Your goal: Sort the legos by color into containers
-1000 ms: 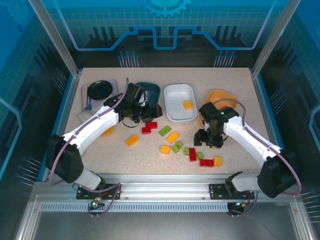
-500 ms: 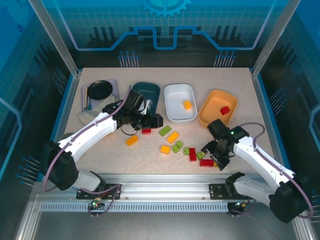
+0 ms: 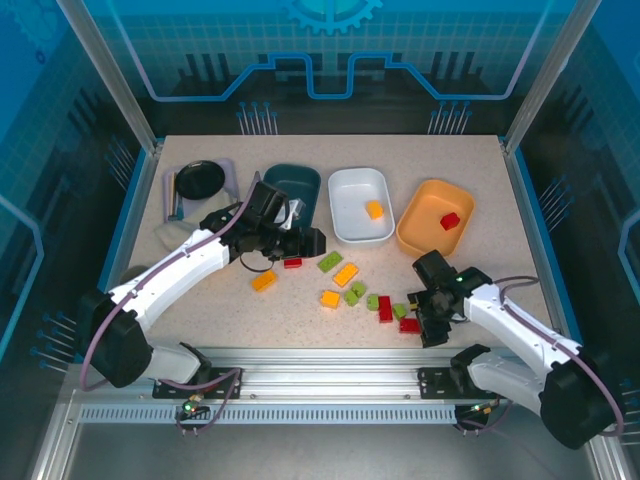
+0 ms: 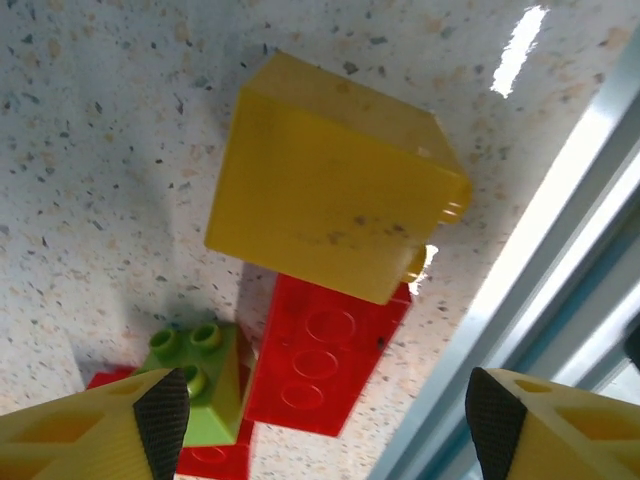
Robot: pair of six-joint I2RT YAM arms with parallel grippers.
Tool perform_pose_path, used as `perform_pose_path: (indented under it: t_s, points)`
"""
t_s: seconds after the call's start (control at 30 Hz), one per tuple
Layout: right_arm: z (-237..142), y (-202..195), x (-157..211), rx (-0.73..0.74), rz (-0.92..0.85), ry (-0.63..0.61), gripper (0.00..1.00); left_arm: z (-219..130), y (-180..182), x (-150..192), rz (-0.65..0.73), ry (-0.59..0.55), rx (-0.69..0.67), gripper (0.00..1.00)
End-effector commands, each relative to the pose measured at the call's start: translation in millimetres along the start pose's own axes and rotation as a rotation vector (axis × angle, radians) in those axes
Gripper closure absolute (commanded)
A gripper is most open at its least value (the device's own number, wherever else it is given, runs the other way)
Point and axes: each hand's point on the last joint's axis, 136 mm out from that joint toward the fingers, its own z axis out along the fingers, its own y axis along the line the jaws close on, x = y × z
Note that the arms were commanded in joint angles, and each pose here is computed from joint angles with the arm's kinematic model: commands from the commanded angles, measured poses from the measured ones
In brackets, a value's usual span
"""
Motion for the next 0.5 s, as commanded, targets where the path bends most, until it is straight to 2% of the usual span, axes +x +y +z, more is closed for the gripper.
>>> perform_pose_path:
  t_s: [0.0, 0.47]
  points:
    - [11.1, 9.2, -1.3, -0.008, 0.060, 0.002, 0.26, -4.7, -8.1, 6.0, 0.026, 0.004, 0.037, 0.18]
    - [34.3, 5.4, -6.8, 0.066, 0.049, -0.004, 0.54, -3.6, -9.2, 3.3, 0.025, 0.007, 0.035, 0.18]
